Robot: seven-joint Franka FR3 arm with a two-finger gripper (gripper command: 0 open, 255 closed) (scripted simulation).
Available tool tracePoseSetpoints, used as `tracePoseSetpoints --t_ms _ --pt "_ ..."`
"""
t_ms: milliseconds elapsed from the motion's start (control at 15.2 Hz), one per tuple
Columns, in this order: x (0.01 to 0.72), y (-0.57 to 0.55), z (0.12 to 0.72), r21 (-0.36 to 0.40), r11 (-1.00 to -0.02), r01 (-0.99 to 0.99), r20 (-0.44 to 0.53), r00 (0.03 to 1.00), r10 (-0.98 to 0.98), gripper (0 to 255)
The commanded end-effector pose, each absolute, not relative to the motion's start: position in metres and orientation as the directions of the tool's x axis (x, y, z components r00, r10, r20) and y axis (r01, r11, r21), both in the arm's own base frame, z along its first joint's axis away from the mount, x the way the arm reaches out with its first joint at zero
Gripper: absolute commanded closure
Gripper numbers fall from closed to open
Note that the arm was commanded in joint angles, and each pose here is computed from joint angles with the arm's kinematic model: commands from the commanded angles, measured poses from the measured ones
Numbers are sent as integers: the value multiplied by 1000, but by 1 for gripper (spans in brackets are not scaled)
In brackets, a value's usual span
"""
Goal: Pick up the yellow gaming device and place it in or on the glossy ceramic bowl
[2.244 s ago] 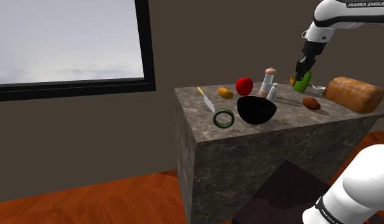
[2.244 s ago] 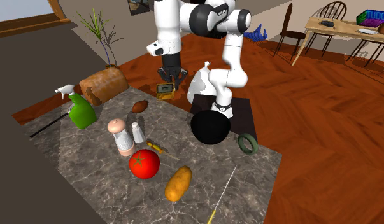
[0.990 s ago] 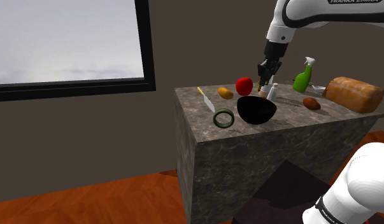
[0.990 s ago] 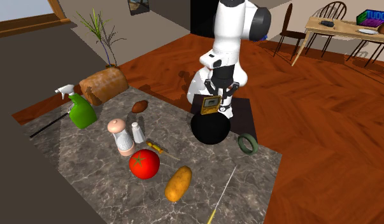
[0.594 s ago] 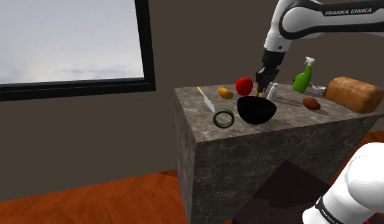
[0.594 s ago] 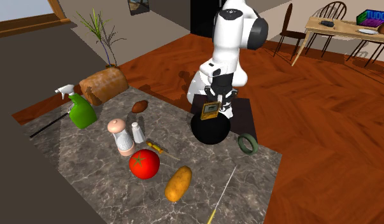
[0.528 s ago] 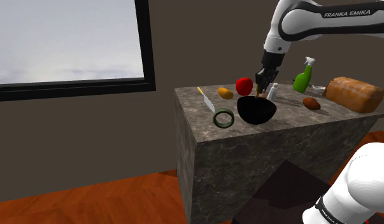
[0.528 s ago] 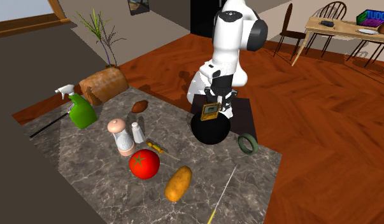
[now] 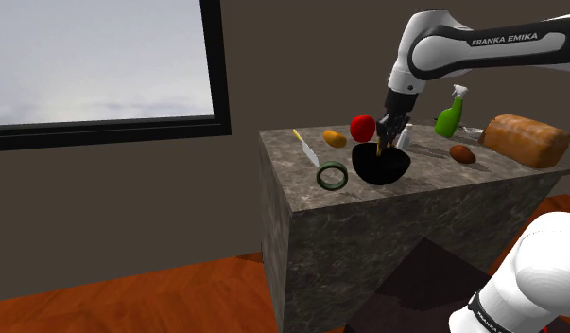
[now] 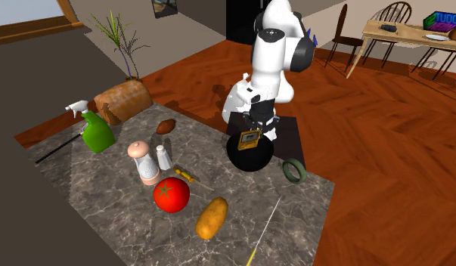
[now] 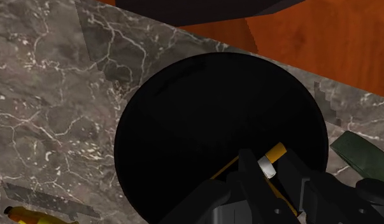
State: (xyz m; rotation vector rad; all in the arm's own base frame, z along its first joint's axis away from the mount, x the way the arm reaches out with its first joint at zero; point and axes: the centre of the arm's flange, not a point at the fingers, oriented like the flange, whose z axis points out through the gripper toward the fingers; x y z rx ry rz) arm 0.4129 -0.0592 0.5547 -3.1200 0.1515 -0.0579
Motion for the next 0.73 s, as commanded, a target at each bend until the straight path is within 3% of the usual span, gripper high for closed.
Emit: tracePoseSetpoints --t_ms 0,264,330,660 --pt "412 -59 553 -19 -995 -96 37 995 -97 255" --pt "412 -59 553 -19 -995 -96 37 995 -97 255" --pt "412 -59 553 -19 -995 -96 37 995 -97 0" --pt "412 -59 553 -19 -995 -96 37 995 -97 0"
